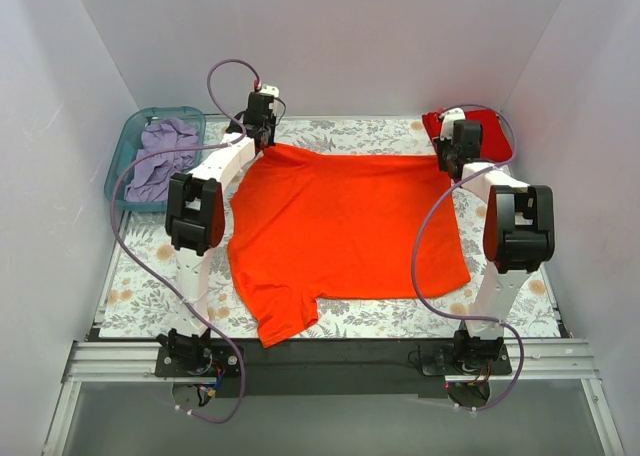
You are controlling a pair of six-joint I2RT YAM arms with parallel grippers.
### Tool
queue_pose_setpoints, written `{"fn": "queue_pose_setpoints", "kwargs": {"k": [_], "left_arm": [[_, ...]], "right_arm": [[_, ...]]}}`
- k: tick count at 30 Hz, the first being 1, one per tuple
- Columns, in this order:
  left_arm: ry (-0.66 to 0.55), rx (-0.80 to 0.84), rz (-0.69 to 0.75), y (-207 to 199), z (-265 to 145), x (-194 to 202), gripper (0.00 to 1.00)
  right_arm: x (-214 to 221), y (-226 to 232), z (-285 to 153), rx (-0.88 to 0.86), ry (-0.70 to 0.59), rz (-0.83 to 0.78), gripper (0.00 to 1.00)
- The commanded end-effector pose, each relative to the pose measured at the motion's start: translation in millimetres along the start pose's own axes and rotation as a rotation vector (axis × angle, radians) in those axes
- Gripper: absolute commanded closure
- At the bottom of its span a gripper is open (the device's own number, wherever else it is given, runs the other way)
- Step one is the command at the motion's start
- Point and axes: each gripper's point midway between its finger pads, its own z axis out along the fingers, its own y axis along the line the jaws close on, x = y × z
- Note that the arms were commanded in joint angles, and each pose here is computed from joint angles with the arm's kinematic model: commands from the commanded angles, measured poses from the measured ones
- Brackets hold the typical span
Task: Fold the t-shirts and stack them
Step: Fold the tshirt
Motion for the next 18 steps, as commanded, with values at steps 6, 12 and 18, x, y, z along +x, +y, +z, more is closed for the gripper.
{"fn": "queue_pose_setpoints", "kwargs": {"k": [6, 12, 18], "left_arm": [[-0.053, 0.012, -0.08, 10, -82, -37, 1.0], [0.02, 0.019, -0.116, 12, -110, -15, 1.0], [0.105, 0.068, -0.172, 2, -130, 12, 1.0]], "right_arm": [[-9, -10, -30, 0.035, -0.02, 0.033, 0.99], [8, -9, -38, 0.045, 0.019, 0.074, 0.99], [18, -10, -43, 0.071, 0.038, 0.1, 0.99]]}}
